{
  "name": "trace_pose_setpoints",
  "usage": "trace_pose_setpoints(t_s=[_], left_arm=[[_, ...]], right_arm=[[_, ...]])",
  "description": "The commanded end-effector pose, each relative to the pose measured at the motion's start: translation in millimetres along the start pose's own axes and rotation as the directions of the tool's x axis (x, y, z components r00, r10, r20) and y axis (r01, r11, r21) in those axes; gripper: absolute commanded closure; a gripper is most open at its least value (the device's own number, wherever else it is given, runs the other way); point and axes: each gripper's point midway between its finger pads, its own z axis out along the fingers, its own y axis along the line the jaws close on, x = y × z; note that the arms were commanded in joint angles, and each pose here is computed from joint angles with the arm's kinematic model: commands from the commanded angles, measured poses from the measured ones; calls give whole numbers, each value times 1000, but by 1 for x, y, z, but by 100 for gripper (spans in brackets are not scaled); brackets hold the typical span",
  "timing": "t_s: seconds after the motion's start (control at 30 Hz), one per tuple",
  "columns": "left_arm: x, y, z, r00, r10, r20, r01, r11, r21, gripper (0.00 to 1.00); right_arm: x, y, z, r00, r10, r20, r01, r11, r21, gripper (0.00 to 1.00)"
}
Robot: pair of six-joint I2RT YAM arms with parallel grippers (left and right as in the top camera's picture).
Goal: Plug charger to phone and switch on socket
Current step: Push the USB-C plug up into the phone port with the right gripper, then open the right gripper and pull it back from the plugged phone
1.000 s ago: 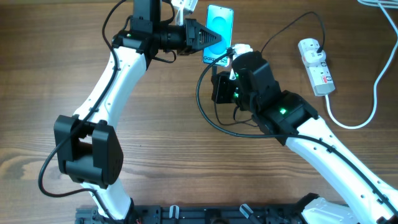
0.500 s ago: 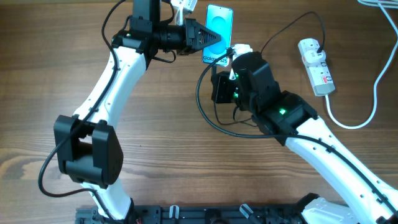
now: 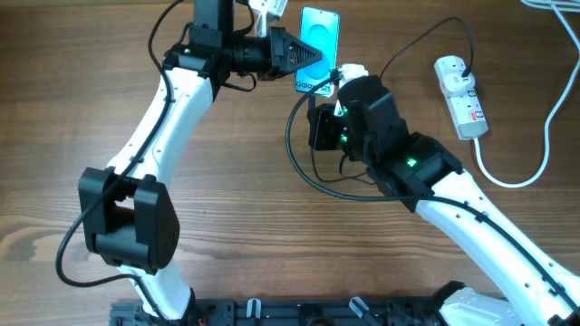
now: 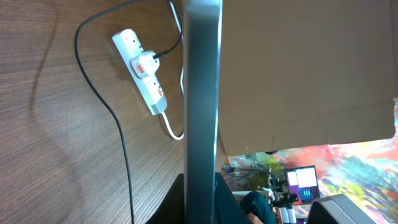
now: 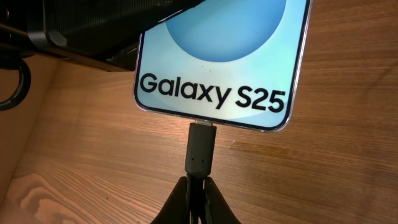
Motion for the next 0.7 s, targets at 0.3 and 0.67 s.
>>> trace_pose_setpoints(t_s=[0.3,0.67], left_arm=[[25,-31,3,995,14,-101,-3,994,113,96],[23,-28,3,996,13,-88,-5,995,95,96]], right_arm=[[-55,-4,-10,977,-8,212,-3,999,52,87],[-57,-2,-14,975,-6,220,-4,999,45,86]])
